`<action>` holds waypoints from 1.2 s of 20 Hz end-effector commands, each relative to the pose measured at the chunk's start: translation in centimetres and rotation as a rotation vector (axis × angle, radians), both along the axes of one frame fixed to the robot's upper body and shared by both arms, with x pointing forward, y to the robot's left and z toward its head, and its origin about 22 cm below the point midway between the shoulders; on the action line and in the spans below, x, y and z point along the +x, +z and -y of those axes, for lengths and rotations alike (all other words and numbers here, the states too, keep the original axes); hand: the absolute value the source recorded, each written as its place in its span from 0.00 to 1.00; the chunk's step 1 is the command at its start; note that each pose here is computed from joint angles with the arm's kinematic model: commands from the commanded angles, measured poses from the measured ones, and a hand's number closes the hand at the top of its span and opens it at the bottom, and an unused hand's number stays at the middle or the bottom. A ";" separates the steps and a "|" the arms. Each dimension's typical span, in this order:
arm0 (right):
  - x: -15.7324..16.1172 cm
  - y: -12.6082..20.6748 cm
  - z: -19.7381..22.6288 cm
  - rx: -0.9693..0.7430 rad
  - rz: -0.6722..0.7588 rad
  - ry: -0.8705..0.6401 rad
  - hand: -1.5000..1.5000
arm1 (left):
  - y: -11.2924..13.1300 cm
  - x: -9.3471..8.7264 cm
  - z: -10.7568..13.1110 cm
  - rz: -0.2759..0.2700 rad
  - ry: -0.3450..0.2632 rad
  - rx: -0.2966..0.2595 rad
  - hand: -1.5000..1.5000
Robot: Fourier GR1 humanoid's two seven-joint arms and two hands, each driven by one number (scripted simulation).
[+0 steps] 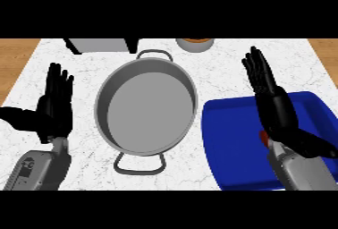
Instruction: Pick the bell pepper from the tray and place it in the pot
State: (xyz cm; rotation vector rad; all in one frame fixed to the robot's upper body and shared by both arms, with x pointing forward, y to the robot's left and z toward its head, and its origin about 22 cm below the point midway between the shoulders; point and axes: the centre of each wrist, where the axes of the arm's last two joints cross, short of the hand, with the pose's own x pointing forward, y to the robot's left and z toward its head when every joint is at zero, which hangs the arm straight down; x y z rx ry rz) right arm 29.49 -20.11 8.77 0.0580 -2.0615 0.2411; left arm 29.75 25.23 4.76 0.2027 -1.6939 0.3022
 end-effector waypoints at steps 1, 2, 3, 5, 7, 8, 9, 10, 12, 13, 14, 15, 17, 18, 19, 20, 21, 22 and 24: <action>0.3 -2.9 4.1 -0.058 -0.039 -0.073 0.00 | 0.2 0.9 1.1 -0.061 -0.085 0.018 0.50; -0.4 -2.1 6.8 -0.082 -0.088 -0.170 0.00 | -0.5 -0.7 -0.4 -0.103 -0.178 0.009 0.50; 0.3 -1.9 10.0 -0.146 -0.133 -0.261 0.00 | -1.1 -1.3 1.0 -0.138 -0.250 0.029 0.50; -1.0 -3.2 13.8 -0.273 -0.198 -0.388 0.00 | -3.1 -2.5 2.1 -0.243 -0.367 0.013 0.50; -3.4 -5.1 19.5 -0.615 -0.380 -0.607 0.00 | -3.2 -2.4 3.1 -0.238 -0.374 -0.013 0.50; -4.4 -6.9 20.6 -0.603 -0.503 -0.712 0.00 | -3.3 -2.8 3.6 -0.251 -0.433 -0.015 0.50; -4.7 -7.7 21.3 -0.624 -0.559 -0.783 0.00 | -3.6 -3.2 4.1 -0.280 -0.485 -0.028 0.50; -5.3 -8.9 21.6 -0.654 -0.603 -0.833 0.00 | -3.0 -2.9 4.3 -0.293 -0.525 -0.020 0.50; -4.9 -9.4 21.9 -0.752 -0.621 -0.858 0.00 | -3.2 -3.3 4.8 -0.326 -0.597 -0.029 0.50; -4.8 -10.6 20.3 -0.803 -0.629 -0.802 0.00 | -3.3 -4.0 3.8 -0.332 -0.604 -0.030 0.50; -3.8 -10.3 19.0 -0.844 -0.625 -0.785 0.00 | -4.6 -4.7 3.0 -0.350 -0.619 -0.023 0.50; -4.0 -9.4 19.0 -0.883 -0.636 -0.763 0.00 | -4.9 -5.1 3.6 -0.345 -0.592 -0.025 0.50; -3.3 -7.9 17.6 -0.942 -0.663 -0.756 0.00 | -3.0 -4.9 4.7 -0.353 -0.598 -0.028 0.50; -2.2 -5.6 17.8 -0.977 -0.681 -0.746 0.00 | -2.5 -4.1 2.9 -0.366 -0.588 -0.017 0.50; -3.1 -4.7 16.0 -0.984 -0.687 -0.724 0.00 | -3.7 -5.9 4.1 -0.366 -0.609 -0.037 0.50; -2.5 -2.8 16.1 -0.995 -0.694 -0.720 0.00 | -2.8 -5.2 4.1 -0.350 -0.606 -0.034 0.50; -1.8 -2.1 14.7 -0.957 -0.686 -0.739 0.00 | -1.5 -5.1 4.0 -0.360 -0.604 -0.036 0.50; -3.0 -0.8 14.2 -0.969 -0.716 -0.732 0.00 | -2.3 -6.1 1.4 -0.357 -0.601 -0.040 0.50; -3.4 2.8 14.0 -1.006 -0.756 -0.696 0.00 | -3.2 -5.6 3.2 -0.360 -0.589 -0.049 0.50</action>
